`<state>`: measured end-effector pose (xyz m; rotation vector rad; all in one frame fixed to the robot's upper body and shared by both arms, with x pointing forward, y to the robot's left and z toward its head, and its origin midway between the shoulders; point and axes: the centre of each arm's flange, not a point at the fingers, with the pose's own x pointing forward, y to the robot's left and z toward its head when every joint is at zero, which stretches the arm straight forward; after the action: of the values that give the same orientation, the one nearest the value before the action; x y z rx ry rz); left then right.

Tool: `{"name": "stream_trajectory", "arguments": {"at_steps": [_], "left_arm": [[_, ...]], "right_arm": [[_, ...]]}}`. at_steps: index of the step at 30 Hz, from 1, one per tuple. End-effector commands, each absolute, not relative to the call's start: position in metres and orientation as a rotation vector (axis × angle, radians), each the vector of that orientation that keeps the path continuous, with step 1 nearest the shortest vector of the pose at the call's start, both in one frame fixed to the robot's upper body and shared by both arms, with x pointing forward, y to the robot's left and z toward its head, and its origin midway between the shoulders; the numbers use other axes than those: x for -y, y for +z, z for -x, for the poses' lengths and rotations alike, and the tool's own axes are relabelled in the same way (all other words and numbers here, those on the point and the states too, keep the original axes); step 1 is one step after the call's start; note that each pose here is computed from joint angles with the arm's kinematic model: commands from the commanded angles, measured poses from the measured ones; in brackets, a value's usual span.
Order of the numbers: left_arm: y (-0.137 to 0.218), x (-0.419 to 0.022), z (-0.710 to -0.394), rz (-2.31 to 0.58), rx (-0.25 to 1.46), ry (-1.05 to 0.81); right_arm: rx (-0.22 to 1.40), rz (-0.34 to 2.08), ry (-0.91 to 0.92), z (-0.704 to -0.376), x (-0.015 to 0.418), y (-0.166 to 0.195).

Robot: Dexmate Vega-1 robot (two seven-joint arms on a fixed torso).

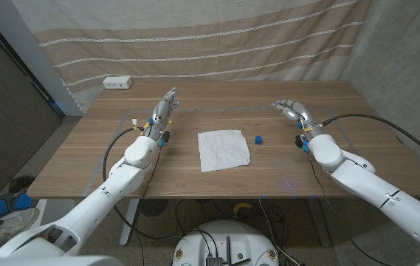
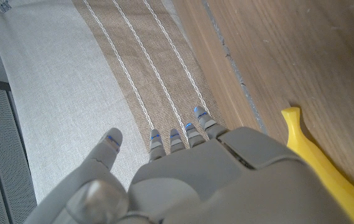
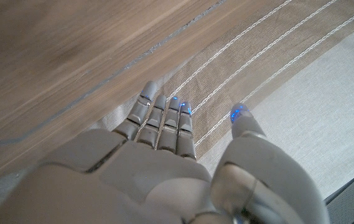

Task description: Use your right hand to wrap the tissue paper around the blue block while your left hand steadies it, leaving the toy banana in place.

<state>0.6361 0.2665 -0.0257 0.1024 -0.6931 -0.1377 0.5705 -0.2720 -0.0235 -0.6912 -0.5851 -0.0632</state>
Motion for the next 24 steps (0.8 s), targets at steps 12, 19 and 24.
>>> {"name": "stream_trajectory", "arguments": {"at_steps": [12, 19, 24], "left_arm": [[-0.028, -0.266, -0.633, -0.117, 0.696, -0.172], [-0.029, -0.266, -0.632, -0.117, 0.696, -0.177], [-0.031, -0.266, -0.630, -0.118, 0.696, -0.181]], "right_arm": [[0.527, 0.876, -0.095, -0.542, 0.259, -0.041], [0.515, 0.929, -0.096, -0.536, 0.252, -0.044], [0.512, 0.970, -0.094, -0.532, 0.246, -0.045]]}}
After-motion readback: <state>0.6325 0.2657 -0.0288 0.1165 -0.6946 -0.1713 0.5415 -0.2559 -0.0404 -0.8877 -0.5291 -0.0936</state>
